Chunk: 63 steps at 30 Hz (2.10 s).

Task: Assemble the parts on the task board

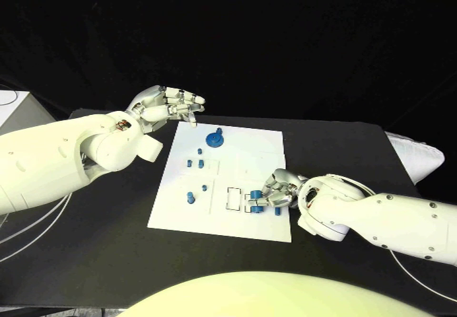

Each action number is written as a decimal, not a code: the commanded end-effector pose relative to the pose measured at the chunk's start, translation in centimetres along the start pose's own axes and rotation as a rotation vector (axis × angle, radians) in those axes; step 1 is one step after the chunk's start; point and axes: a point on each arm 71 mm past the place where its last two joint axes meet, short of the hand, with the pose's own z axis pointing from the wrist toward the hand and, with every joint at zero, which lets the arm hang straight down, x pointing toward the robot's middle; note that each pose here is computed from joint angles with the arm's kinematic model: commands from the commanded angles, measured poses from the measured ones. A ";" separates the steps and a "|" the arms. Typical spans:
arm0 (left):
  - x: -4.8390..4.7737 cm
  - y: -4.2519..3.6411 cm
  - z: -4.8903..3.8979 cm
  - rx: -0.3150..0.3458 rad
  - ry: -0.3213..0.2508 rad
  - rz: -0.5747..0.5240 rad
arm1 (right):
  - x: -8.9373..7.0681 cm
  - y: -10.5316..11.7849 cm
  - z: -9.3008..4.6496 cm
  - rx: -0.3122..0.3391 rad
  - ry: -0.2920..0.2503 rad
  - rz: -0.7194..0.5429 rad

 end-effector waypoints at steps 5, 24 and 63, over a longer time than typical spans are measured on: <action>0.21 -0.07 0.03 0.003 0.016 -0.008 | 0.4 -0.6 -0.3 0.030 0.012 0.042; 0.26 -0.02 0.02 -0.005 0.020 -0.008 | -1.2 1.6 -1.5 0.017 0.067 0.212; 0.29 0.06 0.05 -0.014 0.026 -0.006 | 0.5 4.5 2.0 0.018 0.120 0.126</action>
